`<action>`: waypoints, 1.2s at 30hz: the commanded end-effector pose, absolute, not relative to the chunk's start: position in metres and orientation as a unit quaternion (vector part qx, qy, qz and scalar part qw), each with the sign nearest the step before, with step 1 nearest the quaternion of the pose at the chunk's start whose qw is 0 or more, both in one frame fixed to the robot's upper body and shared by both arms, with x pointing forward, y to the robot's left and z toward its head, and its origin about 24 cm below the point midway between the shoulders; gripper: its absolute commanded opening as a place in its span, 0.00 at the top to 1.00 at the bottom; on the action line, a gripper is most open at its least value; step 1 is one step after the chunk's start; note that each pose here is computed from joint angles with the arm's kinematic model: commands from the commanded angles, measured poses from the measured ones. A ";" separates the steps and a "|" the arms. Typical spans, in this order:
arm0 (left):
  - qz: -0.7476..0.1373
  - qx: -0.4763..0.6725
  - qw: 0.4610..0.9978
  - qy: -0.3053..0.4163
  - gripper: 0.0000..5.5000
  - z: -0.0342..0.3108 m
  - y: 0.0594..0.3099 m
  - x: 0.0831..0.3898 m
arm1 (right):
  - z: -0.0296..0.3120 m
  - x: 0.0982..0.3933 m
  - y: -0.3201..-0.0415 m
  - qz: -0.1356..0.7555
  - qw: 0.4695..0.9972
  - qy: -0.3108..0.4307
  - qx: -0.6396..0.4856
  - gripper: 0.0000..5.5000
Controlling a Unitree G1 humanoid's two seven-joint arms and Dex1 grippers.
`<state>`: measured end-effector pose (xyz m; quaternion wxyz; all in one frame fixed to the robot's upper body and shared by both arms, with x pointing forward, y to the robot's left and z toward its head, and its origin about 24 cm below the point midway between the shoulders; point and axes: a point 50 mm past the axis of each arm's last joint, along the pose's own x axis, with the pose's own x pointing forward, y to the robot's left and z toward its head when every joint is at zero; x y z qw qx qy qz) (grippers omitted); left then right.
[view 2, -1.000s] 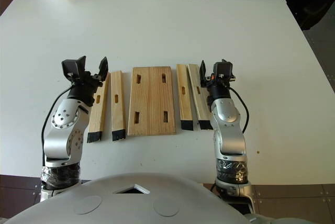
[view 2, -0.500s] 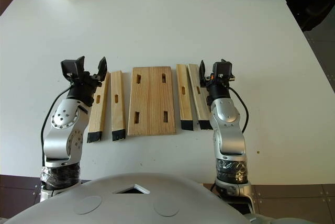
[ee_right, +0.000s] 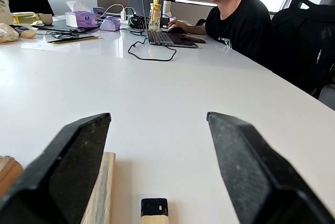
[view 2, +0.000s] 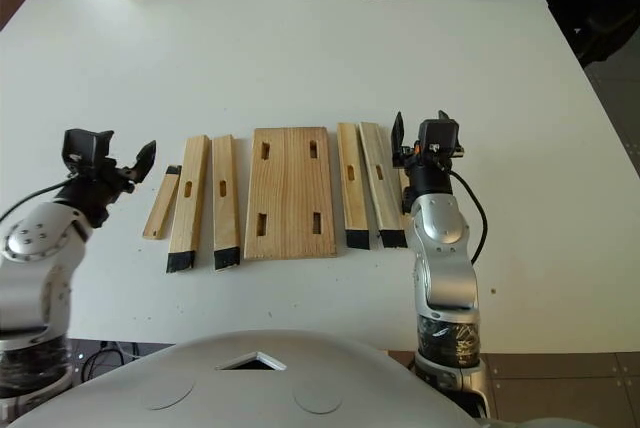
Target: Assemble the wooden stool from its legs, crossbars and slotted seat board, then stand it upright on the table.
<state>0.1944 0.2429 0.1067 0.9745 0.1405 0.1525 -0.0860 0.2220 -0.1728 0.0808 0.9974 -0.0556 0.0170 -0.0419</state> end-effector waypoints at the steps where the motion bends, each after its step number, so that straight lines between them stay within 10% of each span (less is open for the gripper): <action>1: -0.143 0.153 0.953 0.217 0.37 0.112 0.247 0.182 | 0.081 0.211 -0.177 -0.083 0.996 0.025 -0.039 0.38; 27: -0.121 0.118 0.900 0.401 0.37 0.052 0.273 0.143 | 0.076 0.211 -0.173 -0.092 0.995 0.031 -0.033 0.38; 36: -0.099 0.087 0.908 0.397 0.61 0.032 0.268 0.132 | 0.078 0.215 -0.174 -0.088 0.995 0.029 -0.034 0.39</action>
